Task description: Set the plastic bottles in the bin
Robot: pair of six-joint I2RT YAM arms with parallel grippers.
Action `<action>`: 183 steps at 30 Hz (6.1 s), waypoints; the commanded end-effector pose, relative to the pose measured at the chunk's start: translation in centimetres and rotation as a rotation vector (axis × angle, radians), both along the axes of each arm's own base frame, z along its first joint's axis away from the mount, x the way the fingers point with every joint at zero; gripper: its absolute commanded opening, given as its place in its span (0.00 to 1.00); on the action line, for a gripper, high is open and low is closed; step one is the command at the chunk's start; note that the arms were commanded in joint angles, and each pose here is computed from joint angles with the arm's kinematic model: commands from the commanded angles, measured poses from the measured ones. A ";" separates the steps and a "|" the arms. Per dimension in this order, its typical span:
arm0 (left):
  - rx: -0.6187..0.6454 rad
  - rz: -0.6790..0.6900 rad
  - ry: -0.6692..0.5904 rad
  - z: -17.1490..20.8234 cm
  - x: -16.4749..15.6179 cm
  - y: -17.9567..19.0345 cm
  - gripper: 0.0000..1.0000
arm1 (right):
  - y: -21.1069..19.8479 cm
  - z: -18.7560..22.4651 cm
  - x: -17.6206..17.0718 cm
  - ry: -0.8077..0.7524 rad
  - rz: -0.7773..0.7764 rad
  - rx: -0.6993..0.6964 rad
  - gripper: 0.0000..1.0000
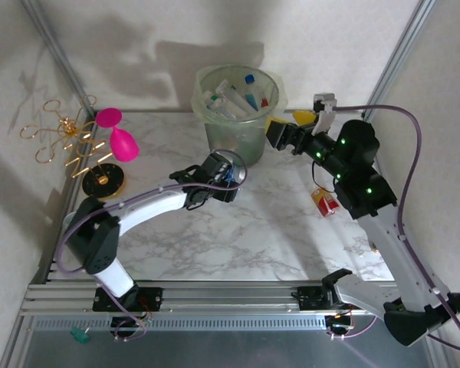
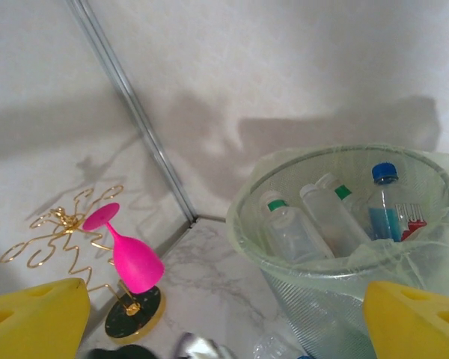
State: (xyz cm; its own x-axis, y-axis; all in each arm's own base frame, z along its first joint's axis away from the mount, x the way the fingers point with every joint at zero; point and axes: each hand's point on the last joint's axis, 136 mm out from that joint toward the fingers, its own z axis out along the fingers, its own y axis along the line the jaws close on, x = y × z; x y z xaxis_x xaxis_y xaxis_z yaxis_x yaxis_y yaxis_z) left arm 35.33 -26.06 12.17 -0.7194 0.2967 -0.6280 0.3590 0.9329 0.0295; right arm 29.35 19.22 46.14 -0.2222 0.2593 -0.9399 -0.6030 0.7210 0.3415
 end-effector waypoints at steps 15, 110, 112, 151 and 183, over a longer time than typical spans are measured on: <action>0.066 -0.048 0.041 -5.3 4.6 -1.6 1.00 | -1.4 -0.4 -2.5 -0.037 -0.008 -0.010 0.99; -0.633 -0.006 -0.638 31.4 -7.8 7.1 0.99 | 6.5 -2.0 10.0 0.308 -0.035 0.159 0.51; -0.624 0.003 -0.644 31.3 -8.1 7.6 0.99 | 4.7 -0.9 12.3 0.267 -0.116 0.151 0.49; -0.528 -0.026 -0.458 22.9 -8.0 6.3 0.98 | 8.8 -8.3 28.3 -0.015 -0.496 -0.505 0.83; -0.573 0.173 -0.496 23.6 -6.4 8.8 0.99 | 7.5 -1.8 23.8 -0.044 -0.389 -0.334 0.57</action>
